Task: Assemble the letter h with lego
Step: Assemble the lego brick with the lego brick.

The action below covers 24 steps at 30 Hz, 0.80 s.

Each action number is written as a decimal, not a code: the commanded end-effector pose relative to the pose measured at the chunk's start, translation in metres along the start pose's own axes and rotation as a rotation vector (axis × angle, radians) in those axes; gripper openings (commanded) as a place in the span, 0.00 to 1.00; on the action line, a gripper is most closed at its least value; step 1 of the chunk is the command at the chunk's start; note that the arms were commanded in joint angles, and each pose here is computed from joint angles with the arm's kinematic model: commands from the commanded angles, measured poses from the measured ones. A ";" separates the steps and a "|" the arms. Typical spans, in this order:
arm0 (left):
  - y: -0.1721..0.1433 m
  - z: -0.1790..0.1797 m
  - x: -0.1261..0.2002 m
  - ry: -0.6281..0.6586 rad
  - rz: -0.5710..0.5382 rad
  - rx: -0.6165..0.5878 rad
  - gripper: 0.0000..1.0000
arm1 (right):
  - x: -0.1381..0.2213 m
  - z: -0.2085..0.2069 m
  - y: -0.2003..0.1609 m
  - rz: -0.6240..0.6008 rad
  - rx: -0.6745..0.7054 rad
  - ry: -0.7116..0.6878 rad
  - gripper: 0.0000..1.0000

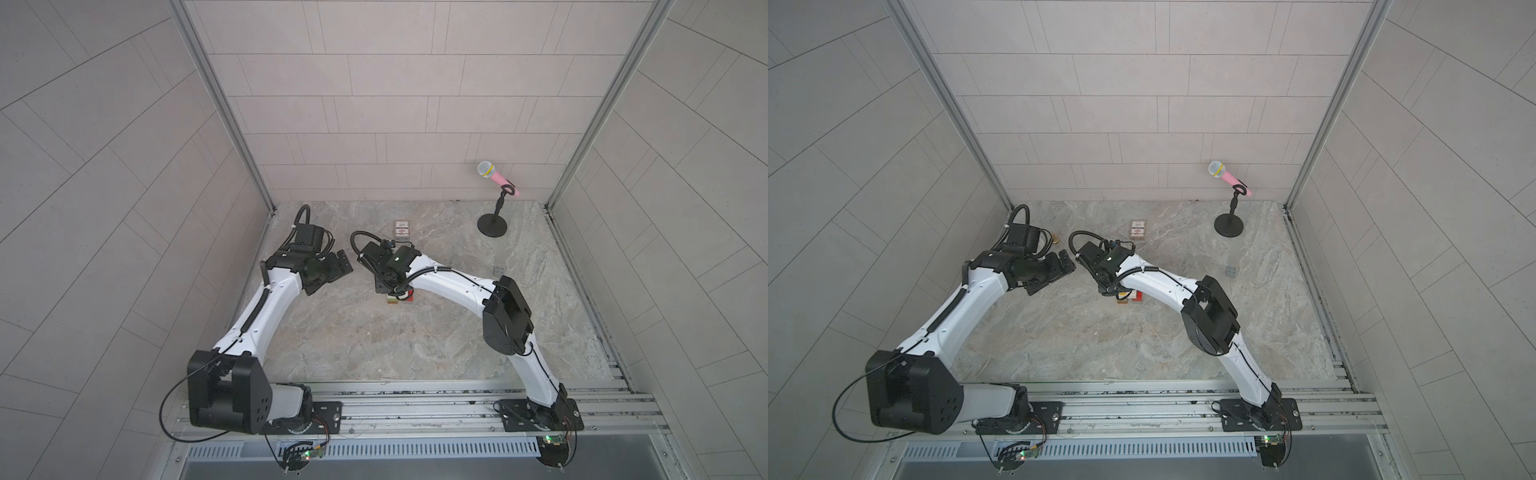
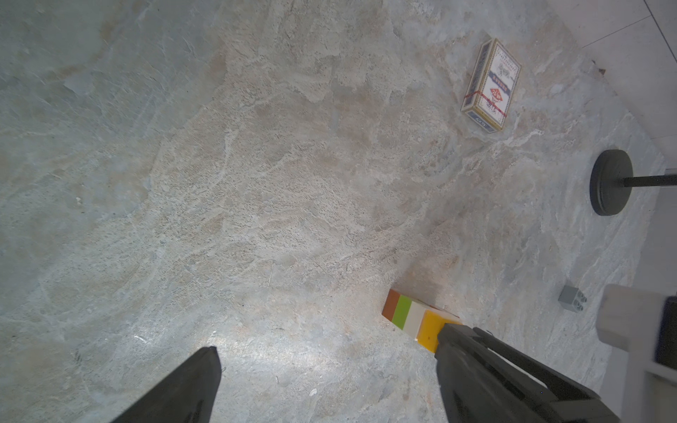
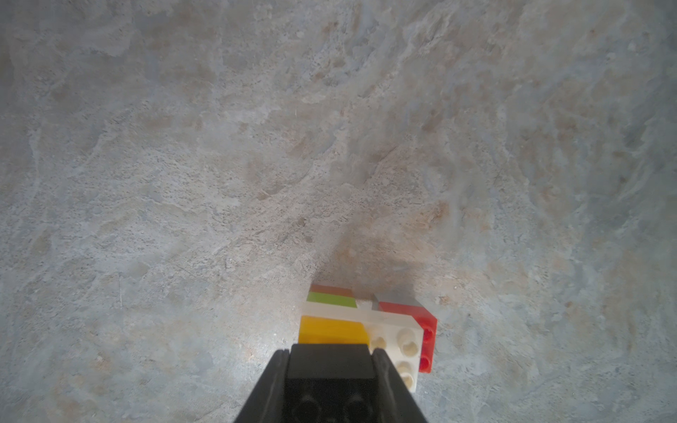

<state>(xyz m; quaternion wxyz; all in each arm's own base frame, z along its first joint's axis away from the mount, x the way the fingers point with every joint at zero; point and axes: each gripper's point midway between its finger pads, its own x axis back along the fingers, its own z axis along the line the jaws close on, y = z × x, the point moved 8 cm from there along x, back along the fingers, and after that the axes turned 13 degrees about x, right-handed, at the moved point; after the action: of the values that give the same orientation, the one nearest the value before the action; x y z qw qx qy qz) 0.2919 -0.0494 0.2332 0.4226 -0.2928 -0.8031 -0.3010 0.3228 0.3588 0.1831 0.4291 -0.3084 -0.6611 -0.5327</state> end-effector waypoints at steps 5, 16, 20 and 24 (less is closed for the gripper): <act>0.002 -0.001 0.001 0.003 -0.002 0.008 1.00 | -0.011 -0.004 -0.007 0.037 -0.004 -0.071 0.02; 0.001 -0.002 0.001 -0.013 0.009 0.005 1.00 | 0.000 0.000 -0.003 0.028 -0.026 -0.009 0.59; 0.001 -0.003 0.001 -0.028 0.009 -0.003 1.00 | 0.016 -0.002 0.004 -0.016 -0.034 0.029 0.69; 0.000 -0.005 -0.001 -0.049 0.024 -0.013 1.00 | 0.035 -0.006 0.011 -0.072 -0.037 0.058 0.75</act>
<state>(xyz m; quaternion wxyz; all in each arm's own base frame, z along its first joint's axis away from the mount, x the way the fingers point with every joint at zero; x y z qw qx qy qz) 0.2926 -0.0525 0.2340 0.4144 -0.3053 -0.8056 -0.2933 0.3211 0.3601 0.1840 0.4369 -0.3063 -0.6500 -0.5411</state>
